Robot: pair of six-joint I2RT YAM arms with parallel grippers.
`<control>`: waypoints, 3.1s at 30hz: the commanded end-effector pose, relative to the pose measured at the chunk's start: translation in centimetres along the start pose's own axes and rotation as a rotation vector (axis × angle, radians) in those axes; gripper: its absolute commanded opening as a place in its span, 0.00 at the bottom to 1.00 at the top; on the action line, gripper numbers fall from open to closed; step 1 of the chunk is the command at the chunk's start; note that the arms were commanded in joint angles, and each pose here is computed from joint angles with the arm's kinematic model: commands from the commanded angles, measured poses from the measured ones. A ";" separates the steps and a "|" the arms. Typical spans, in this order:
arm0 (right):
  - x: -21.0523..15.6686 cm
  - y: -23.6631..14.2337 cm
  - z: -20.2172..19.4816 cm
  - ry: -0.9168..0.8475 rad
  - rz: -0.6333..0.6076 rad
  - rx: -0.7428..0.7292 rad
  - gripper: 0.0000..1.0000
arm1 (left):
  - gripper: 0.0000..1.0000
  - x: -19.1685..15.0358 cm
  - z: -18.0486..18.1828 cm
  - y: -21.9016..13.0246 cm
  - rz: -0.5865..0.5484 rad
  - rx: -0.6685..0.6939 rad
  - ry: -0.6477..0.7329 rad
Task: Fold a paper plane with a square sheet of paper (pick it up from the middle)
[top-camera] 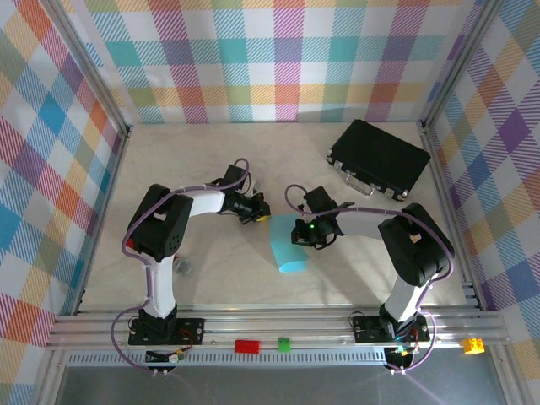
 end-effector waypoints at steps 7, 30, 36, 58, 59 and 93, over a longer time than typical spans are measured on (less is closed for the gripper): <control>-3.2 1.0 -3.8 0.105 0.109 -0.174 0.00 | 0.01 2.0 -0.6 -3.2 -0.132 0.084 -0.081; -3.1 0.8 -3.8 0.149 0.072 -0.179 0.00 | 0.03 -10.2 -2.5 0.0 0.204 -0.114 0.020; -2.9 0.7 -3.8 0.135 0.063 -0.188 0.00 | 0.02 -12.0 1.8 0.7 0.261 0.079 0.044; -3.5 0.8 -4.4 0.145 0.068 -0.210 0.00 | 0.02 -12.5 -2.5 -0.3 0.183 -0.059 0.066; -3.5 0.8 -4.4 0.144 0.068 -0.212 0.00 | 0.02 -12.8 -2.0 0.0 0.190 -0.051 0.060; -3.4 0.7 -4.6 0.160 0.066 -0.232 0.00 | 0.03 -17.0 1.0 0.4 0.223 0.047 0.074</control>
Point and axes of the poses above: each hand's point on the last joint's axis, 136 mm out from that joint toward the fingers, its own y axis out along the fingers, its own z axis along the line the jaws close on, x = y × z, the point moved 7 cm from there along -y, back along the fingers, and after that the axes turned 2 degrees about -y, right-handed, at the moved point
